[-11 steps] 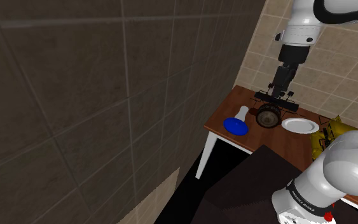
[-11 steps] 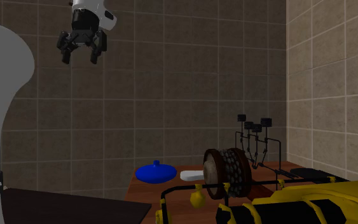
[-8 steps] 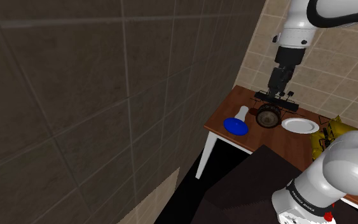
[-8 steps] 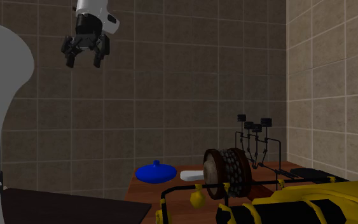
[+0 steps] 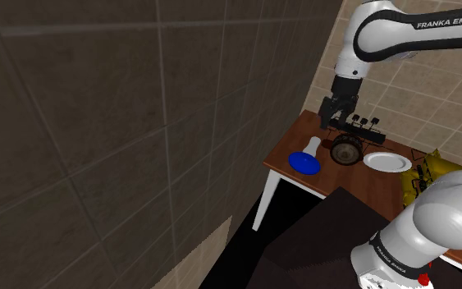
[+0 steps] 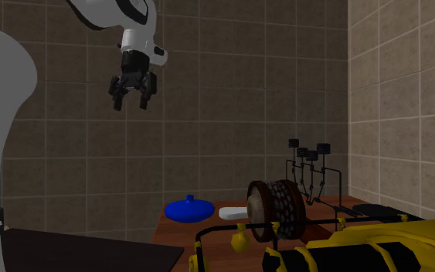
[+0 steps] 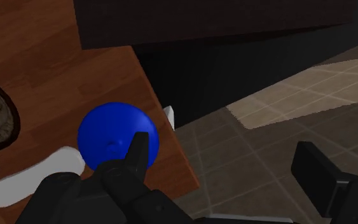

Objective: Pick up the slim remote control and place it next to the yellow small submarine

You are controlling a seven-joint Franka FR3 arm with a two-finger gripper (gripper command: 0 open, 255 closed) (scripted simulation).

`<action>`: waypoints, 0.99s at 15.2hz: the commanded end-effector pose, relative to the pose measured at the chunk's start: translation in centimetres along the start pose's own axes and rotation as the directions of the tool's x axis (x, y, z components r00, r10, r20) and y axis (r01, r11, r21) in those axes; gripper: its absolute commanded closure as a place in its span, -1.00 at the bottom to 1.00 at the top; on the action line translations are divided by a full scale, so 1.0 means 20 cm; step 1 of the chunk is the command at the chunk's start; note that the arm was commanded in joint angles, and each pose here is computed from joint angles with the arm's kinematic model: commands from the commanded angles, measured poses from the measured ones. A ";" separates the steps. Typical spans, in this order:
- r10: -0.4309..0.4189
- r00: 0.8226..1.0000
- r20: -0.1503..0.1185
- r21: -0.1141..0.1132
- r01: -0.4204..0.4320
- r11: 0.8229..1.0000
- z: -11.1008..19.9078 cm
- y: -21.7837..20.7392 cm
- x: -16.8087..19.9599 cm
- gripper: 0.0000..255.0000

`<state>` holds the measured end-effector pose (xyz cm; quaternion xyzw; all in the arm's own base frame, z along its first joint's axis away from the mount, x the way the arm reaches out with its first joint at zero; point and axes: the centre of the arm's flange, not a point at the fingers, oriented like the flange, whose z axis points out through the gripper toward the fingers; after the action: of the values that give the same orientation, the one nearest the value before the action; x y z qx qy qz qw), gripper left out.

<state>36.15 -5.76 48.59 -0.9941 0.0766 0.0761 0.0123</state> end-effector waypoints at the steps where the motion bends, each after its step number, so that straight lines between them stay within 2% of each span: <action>1: 0.056 0.998 -0.010 0.005 -0.056 0.998 0.07 0.06 0.10 -1.00; 4: 0.137 0.990 -0.021 0.013 -0.136 0.991 0.18 0.16 0.24 -1.00; 8: 0.243 0.969 -0.035 0.025 -0.242 0.970 0.31 0.30 0.41 -1.00; 11: 0.321 0.946 -0.045 0.035 -0.320 0.947 0.41 0.41 0.52 -1.00; 15: 0.422 0.905 -0.057 0.050 -0.419 0.906 0.54 0.58 0.67 -1.00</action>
<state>45.03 -17.72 36.67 -0.9597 0.2771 0.0453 0.0118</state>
